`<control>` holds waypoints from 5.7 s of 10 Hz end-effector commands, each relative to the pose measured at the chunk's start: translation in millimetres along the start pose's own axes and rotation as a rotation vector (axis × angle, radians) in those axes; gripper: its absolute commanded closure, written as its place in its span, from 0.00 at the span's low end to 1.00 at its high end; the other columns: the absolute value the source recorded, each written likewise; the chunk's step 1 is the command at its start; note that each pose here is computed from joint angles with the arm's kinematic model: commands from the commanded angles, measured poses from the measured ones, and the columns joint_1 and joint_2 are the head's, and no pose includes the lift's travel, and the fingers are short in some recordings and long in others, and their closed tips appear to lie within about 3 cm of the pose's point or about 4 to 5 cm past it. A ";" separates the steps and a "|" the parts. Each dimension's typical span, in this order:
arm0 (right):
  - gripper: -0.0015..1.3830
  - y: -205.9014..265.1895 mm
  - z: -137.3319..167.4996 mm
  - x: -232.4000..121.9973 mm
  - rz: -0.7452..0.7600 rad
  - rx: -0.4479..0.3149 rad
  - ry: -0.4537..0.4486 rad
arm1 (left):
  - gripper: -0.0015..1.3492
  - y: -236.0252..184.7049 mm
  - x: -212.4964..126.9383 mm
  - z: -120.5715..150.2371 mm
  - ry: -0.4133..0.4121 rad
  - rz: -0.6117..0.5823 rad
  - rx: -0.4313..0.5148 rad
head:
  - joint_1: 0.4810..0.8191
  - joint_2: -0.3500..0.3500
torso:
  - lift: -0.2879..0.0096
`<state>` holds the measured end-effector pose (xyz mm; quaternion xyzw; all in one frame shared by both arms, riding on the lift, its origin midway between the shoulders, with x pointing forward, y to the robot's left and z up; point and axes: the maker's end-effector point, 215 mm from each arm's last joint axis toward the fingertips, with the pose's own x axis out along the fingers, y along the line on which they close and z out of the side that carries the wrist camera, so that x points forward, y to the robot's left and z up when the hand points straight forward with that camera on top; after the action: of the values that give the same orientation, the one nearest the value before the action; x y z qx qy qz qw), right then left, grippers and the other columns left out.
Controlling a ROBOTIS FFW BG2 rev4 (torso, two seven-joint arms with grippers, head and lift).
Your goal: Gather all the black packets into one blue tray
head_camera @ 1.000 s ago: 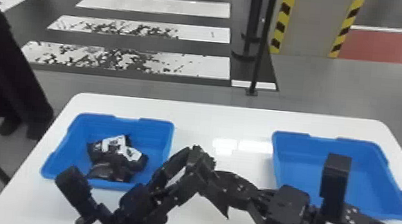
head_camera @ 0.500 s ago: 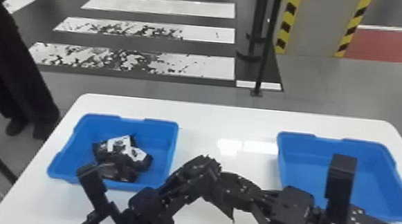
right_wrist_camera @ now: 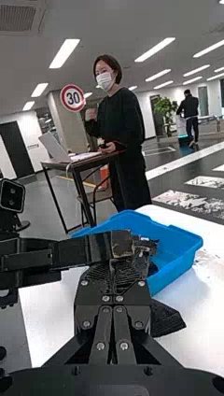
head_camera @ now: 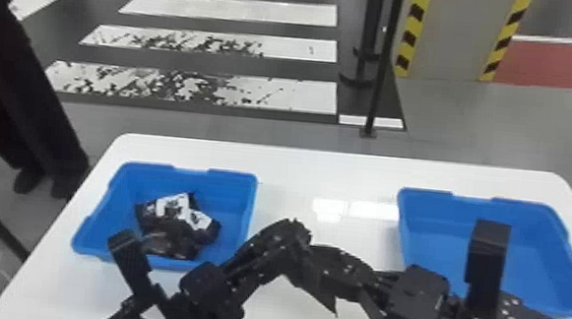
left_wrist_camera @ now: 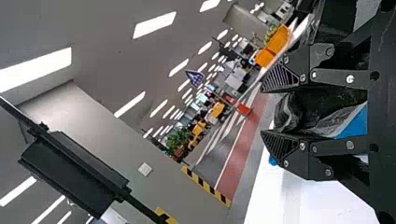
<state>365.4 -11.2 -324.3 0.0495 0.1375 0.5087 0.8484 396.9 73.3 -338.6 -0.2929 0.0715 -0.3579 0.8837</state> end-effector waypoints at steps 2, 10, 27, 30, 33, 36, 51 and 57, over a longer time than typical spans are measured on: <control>0.92 -0.4 -1.1 0.0 -0.001 0.002 0.002 | 0.92 4.8 -1.0 8.6 -0.005 0.016 0.088 | 0.63 0.64 | 0.60; 0.62 2.4 -2.8 1.9 0.017 0.040 -0.023 | 0.89 8.9 -5.4 34.5 -0.069 0.029 0.183 | 0.63 0.68 | 0.60; 0.33 -58.2 -31.2 -59.2 -0.197 0.121 -0.048 | 0.89 210.8 -155.4 197.1 -0.030 0.495 0.772 | 0.63 1.00 | 0.60; 0.33 -58.3 -33.1 -59.3 -0.196 0.126 -0.047 | 0.30 208.7 -148.7 205.9 -0.153 0.472 0.756 | 0.63 1.00 | 0.60; 0.33 -60.4 -35.3 -59.7 -0.199 0.130 -0.044 | 0.15 193.9 -132.6 192.4 -0.206 0.418 0.667 | 0.63 1.00 | 0.60; 0.34 -89.0 -45.1 -103.6 -0.362 0.154 -0.088 | 0.15 155.6 -160.4 173.9 -0.285 0.446 0.611 | 0.63 0.96 | 0.60; 0.34 -85.0 -54.6 -351.1 -1.133 -0.085 -0.215 | 0.18 50.1 -229.4 90.5 -0.047 0.564 0.554 | 0.63 0.30 | 0.60; 0.34 -88.2 -54.8 -352.1 -1.137 -0.073 -0.231 | 0.18 55.3 -228.2 83.9 -0.028 0.570 0.530 | 0.63 0.30 | 0.60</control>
<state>268.6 -364.7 -332.0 -0.0079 0.0315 -0.0297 0.9990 290.5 297.4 -319.6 -0.0260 0.0422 -0.1019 0.9936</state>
